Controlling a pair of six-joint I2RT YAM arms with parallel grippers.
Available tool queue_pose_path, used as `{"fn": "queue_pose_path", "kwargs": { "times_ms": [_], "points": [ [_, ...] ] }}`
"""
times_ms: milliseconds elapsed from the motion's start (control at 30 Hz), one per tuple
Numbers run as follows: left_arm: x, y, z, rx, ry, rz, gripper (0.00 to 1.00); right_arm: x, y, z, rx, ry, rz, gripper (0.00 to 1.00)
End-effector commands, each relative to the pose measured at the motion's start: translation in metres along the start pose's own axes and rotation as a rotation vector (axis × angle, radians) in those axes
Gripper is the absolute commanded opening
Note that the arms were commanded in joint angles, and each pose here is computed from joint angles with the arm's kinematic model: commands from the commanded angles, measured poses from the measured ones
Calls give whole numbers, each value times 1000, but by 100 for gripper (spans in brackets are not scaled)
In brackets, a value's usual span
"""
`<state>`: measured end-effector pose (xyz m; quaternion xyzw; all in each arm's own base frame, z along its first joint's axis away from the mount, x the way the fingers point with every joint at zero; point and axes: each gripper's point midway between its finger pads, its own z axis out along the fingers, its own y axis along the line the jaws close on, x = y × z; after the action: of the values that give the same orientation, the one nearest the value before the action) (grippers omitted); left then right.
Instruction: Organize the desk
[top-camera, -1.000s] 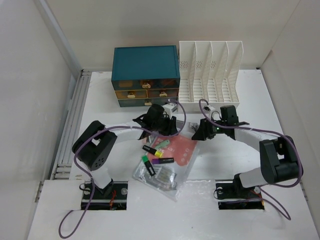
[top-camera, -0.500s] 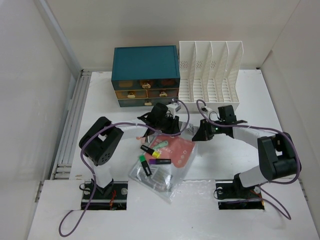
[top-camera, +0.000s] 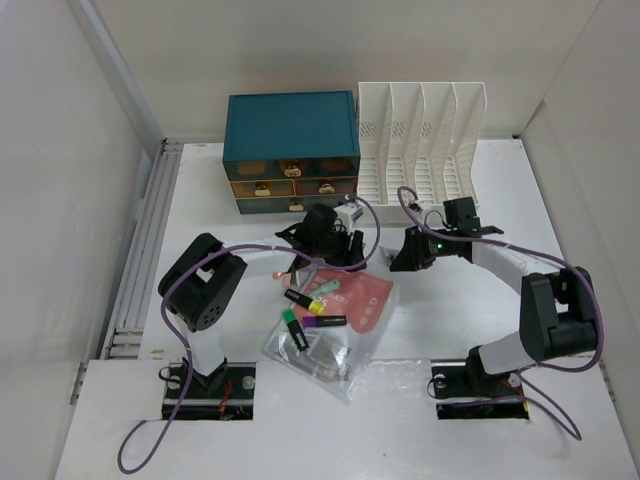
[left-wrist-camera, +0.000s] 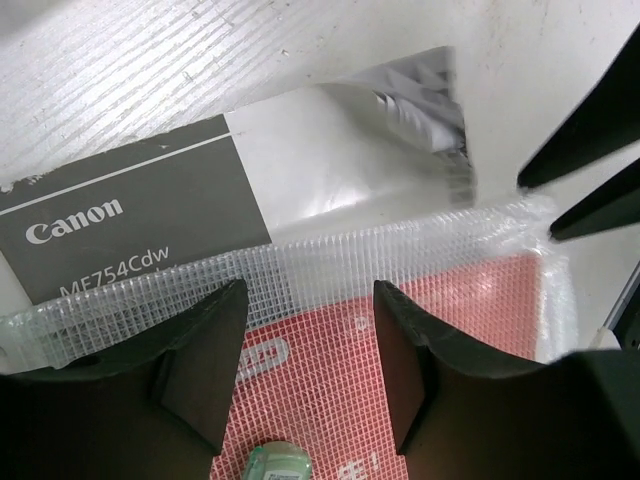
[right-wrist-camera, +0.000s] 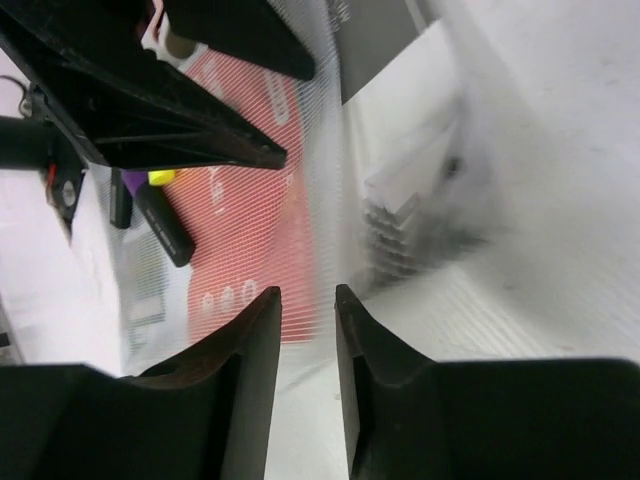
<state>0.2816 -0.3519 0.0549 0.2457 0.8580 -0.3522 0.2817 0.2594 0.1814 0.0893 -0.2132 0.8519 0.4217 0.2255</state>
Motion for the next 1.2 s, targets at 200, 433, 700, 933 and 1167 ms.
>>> {"fn": "queue_pose_path", "kwargs": {
  "times_ms": [200,433,700,933,1167],
  "points": [
    [-27,-19,-11,43,-58,25,50,-18,9,-18,-14,-32,-64,43],
    [-20,-16,-9,37,-42,19,49,-12,-8,-13,48,3,-5,53],
    [-17,-12,-7,26,-37,15,49,2,-37,1,117,55,84,54],
    [-18,-11,-7,17,-40,15,49,19,-35,12,48,130,133,42],
    [-12,-7,-2,11,-23,8,48,18,13,7,-16,171,4,41]
  ]
}}
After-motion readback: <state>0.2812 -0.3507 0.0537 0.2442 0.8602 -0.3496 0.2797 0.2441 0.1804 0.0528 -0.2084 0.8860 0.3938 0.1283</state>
